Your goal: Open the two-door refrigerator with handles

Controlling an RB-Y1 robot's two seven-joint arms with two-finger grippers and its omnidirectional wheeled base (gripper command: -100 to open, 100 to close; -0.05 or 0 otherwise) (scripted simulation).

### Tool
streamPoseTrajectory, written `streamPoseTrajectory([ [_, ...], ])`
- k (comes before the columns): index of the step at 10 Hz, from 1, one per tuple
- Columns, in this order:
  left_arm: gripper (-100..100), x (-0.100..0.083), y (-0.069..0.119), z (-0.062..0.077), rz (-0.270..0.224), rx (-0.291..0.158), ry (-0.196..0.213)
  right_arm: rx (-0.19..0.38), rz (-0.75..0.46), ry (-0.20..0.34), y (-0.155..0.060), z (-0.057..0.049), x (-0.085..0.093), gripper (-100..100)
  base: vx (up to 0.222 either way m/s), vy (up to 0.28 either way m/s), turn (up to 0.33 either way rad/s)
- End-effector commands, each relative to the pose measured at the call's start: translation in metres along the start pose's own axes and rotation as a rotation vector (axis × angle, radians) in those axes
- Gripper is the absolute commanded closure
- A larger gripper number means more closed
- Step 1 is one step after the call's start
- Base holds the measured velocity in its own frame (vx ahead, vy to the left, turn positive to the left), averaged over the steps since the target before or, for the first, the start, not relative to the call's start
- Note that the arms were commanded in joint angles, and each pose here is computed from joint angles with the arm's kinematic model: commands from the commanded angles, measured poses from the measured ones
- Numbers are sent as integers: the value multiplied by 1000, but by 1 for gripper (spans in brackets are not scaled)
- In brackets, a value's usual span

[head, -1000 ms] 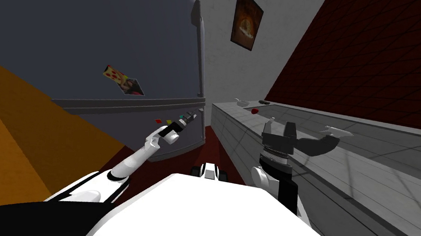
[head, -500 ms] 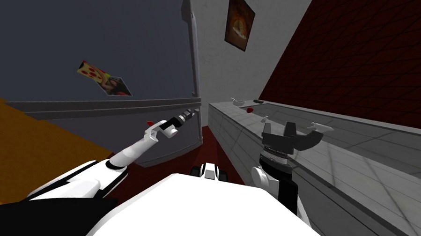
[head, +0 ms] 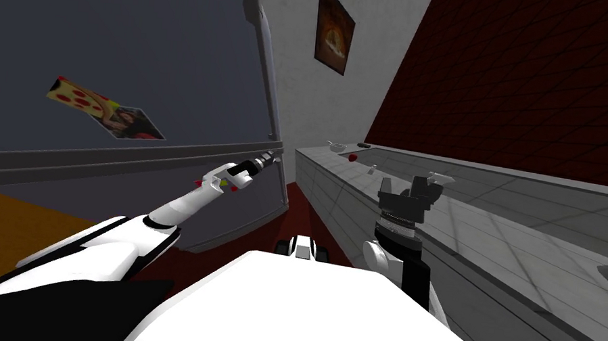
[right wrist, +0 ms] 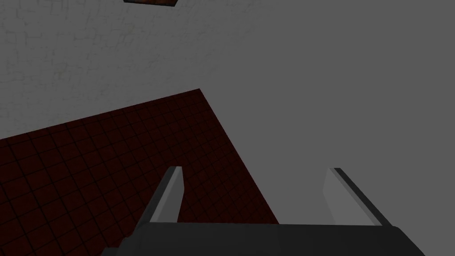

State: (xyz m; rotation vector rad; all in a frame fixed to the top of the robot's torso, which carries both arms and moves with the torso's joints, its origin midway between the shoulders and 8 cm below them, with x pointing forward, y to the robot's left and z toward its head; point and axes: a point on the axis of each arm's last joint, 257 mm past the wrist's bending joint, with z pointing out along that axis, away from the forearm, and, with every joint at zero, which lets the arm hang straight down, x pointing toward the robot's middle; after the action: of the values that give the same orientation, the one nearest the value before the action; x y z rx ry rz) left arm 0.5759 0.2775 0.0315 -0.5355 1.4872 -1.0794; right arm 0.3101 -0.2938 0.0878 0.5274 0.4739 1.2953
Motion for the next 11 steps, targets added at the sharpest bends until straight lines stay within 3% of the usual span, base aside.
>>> streamPoseTrajectory([
  [1,-100,-31,4,3,36,-54,-32,0,0,0,0,0,0,0,18,-17,-75],
  [7,-100,-127,-4,2,113,-181,-157,0,0,0,0,0,0,0,27,-22,-138],
  [10,-100,-152,-10,-2,129,-209,-194,0,0,0,0,0,0,0,16,-9,-68],
  [11,-100,-147,-9,-1,126,-203,-187,0,0,0,0,0,0,0,6,-2,-6],
])
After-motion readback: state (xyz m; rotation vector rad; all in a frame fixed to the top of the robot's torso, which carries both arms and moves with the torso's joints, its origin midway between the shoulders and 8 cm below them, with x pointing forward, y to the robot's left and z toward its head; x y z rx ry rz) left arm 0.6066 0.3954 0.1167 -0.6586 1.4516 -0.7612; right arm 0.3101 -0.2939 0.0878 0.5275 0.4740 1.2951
